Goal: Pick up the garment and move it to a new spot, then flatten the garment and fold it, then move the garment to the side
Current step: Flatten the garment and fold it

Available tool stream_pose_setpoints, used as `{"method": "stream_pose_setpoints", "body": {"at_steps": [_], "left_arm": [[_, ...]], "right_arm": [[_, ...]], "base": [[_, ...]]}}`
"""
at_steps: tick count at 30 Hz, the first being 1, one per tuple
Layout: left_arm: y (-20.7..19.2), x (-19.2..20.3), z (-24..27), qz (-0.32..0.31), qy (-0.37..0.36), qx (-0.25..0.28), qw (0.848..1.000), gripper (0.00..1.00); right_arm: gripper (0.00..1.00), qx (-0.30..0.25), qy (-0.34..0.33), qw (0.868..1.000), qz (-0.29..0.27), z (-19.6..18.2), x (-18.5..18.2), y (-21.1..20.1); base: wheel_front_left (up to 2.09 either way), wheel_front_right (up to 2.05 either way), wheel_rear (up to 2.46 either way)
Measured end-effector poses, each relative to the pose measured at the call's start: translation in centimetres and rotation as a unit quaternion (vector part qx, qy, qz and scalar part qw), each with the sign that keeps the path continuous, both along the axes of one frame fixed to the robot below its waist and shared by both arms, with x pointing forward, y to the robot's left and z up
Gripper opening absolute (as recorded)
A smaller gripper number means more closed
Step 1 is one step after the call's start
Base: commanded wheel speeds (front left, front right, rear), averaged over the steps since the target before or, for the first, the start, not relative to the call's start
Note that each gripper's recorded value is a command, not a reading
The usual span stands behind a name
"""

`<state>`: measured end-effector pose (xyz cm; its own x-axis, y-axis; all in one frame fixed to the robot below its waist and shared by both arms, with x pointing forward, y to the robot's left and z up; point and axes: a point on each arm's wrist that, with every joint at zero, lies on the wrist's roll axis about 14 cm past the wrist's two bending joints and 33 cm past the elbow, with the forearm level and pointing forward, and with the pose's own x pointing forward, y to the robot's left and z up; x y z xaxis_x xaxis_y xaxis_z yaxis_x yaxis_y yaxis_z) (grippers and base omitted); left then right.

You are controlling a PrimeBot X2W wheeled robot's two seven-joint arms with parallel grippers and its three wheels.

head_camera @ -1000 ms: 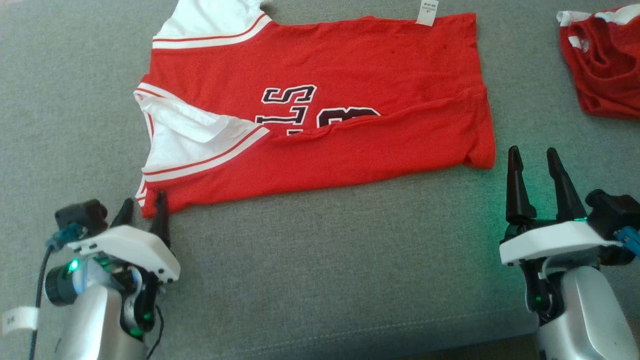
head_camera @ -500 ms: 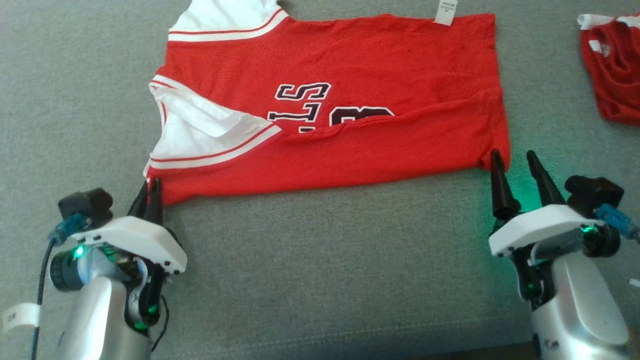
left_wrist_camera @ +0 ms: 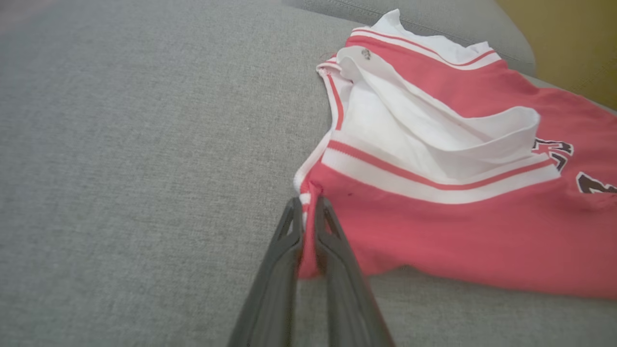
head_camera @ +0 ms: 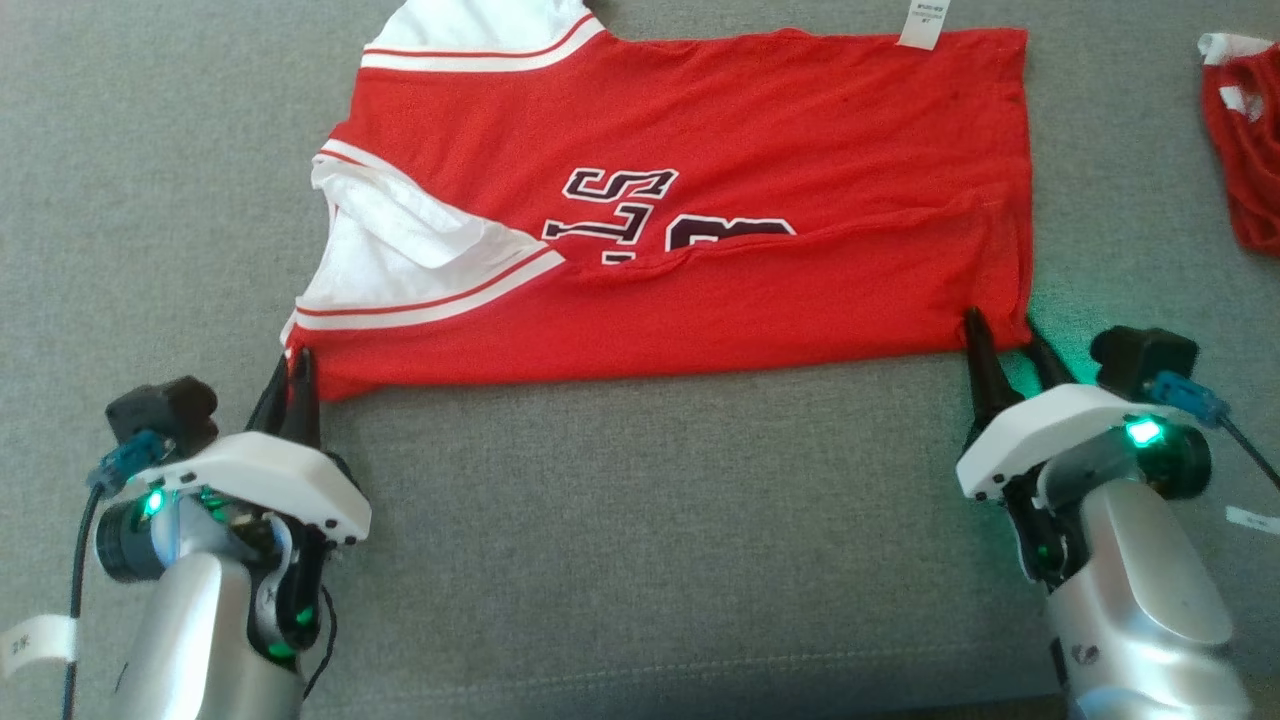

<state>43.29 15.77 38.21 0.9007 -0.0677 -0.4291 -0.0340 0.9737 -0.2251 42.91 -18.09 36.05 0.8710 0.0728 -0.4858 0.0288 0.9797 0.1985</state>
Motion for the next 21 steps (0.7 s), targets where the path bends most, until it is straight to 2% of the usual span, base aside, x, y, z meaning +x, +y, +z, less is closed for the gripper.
{"method": "stream_pose_setpoints", "body": {"at_steps": [1,12,17,21], "left_arm": [[0.0,0.0,0.1,0.000,-0.001,0.000,1.000,0.00],[-0.1,0.8,4.4,0.007,-0.078,-0.010,0.997,0.00],[-0.1,-1.6,5.5,0.014,-0.089,-0.014,0.996,0.00],[-0.4,-4.5,4.9,0.016,-0.066,-0.023,0.997,0.00]], "right_arm": [[0.00,0.000,0.001,1.000,0.003,0.0,0.0,0.1],[0.00,-0.012,-0.040,0.999,-0.007,3.1,-0.9,-0.8],[0.00,-0.020,-0.036,0.999,-0.014,3.8,-3.5,-1.6],[0.00,-0.023,-0.017,0.999,-0.018,3.6,-5.9,-2.0]], "base": [[0.00,0.00,0.00],[0.00,0.00,0.00],[0.00,0.00,0.00],[0.00,0.00,0.00]]}}
